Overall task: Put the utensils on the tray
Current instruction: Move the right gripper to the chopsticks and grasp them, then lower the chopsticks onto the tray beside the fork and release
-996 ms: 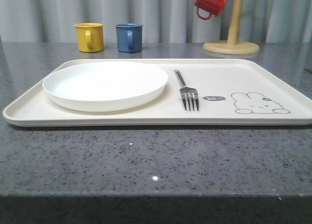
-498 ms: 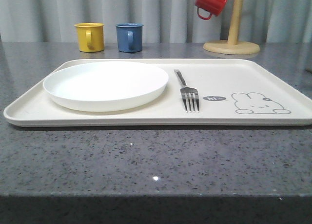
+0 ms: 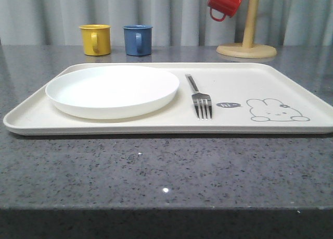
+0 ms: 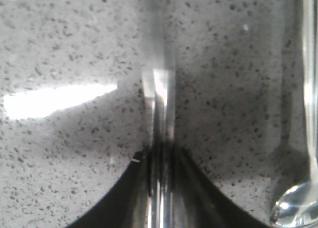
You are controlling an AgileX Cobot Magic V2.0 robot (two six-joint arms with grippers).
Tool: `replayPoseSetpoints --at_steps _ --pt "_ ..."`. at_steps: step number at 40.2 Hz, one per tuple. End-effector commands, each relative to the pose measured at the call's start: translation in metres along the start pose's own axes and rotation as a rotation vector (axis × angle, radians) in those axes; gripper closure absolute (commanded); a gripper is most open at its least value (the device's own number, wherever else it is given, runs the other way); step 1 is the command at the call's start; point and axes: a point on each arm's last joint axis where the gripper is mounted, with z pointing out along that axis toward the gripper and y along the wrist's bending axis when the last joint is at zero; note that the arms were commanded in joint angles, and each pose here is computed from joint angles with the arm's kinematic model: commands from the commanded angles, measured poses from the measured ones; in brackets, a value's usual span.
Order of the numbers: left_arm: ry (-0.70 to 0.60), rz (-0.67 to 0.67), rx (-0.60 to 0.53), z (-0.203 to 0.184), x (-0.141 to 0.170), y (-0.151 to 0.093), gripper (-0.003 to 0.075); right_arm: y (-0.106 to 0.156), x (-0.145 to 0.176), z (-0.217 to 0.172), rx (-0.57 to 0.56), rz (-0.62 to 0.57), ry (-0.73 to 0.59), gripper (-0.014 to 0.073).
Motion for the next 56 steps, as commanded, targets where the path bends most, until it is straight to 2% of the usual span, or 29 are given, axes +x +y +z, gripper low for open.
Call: replayPoseSetpoints --at_steps 1,8,13,16,22,30,35,46,56 --pt "-0.089 -0.013 0.012 -0.001 -0.015 0.0 0.0738 0.0 0.001 -0.026 -0.019 0.003 -0.079 0.0502" --pt "-0.089 -0.013 0.012 -0.001 -0.015 0.0 0.0738 -0.001 0.007 -0.059 -0.023 0.008 -0.132 0.0506" --pt "-0.089 -0.013 0.012 -0.001 -0.015 0.0 0.0738 0.009 0.017 -0.093 -0.042 0.017 -0.156 0.0506" --pt "-0.089 -0.013 0.012 -0.001 -0.015 0.0 0.0738 0.023 0.022 -0.108 -0.057 -0.014 -0.182 0.0506" --pt "-0.089 -0.013 0.012 -0.001 -0.015 0.0 0.0738 0.068 0.034 -0.123 -0.106 -0.083 -0.203 0.0506" --pt "-0.089 -0.013 0.012 -0.001 -0.015 0.0 0.0738 0.139 0.049 -0.112 -0.17 -0.178 -0.178 0.0506" --pt "-0.089 -0.013 0.012 -0.001 -0.015 0.0 0.0738 0.17 0.05 -0.095 -0.191 -0.18 -0.161 0.0506" --pt "-0.089 -0.013 0.012 -0.001 -0.015 0.0 0.0738 0.185 0.038 -0.06 -0.168 -0.092 -0.099 0.0506" --pt "-0.089 -0.013 0.012 -0.001 -0.015 0.0 0.0738 0.192 0.033 -0.043 -0.176 -0.083 -0.065 0.0506"
